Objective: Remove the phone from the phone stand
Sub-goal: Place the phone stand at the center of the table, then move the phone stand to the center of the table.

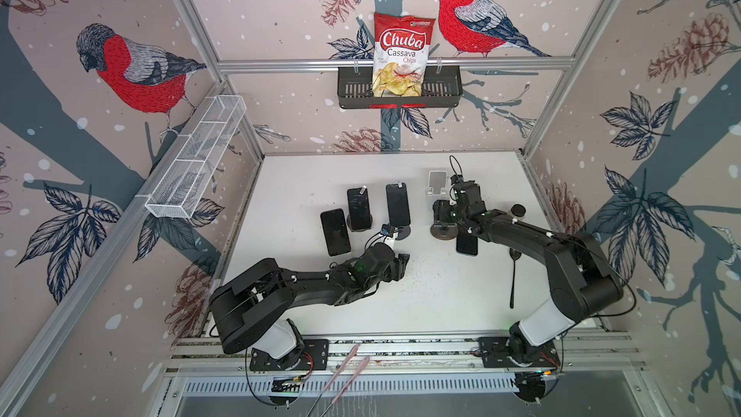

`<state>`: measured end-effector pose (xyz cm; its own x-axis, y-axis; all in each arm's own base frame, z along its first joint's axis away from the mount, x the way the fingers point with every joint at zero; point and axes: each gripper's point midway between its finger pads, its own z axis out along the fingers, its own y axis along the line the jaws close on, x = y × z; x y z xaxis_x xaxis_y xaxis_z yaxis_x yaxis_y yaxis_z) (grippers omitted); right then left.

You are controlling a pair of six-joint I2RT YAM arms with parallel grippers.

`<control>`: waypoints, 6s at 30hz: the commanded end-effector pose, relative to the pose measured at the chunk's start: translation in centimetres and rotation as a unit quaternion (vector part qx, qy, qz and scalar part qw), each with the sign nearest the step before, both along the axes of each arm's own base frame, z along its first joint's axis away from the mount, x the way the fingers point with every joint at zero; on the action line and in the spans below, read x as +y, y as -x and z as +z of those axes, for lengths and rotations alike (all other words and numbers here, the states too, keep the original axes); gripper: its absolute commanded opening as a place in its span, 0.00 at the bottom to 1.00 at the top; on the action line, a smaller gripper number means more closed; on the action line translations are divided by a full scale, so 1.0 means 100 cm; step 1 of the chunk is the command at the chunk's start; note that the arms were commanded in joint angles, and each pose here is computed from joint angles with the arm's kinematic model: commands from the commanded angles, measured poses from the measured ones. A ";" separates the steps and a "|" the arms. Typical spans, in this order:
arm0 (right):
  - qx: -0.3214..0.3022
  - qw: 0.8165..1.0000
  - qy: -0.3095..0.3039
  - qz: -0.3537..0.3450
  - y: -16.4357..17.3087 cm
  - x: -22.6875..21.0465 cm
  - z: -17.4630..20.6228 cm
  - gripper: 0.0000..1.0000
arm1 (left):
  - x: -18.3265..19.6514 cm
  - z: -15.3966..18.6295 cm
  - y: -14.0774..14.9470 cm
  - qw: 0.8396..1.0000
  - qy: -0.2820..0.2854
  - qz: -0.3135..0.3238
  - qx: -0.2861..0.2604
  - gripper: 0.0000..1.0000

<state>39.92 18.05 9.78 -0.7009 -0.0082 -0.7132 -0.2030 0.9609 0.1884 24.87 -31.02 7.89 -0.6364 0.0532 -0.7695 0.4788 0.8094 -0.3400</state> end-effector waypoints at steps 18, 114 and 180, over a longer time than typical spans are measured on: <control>-0.042 0.999 -0.026 0.016 0.018 0.014 0.017 0.67 | 0.010 0.000 -0.002 1.000 -0.007 0.021 -0.003 0.58; -0.030 0.999 0.017 -0.033 0.010 0.014 -0.005 0.67 | 0.044 0.016 -0.013 0.997 0.028 0.077 -0.013 0.58; -0.035 0.992 0.012 0.124 0.012 0.134 0.065 0.96 | 0.019 0.065 -0.058 0.960 0.066 0.060 -0.265 0.90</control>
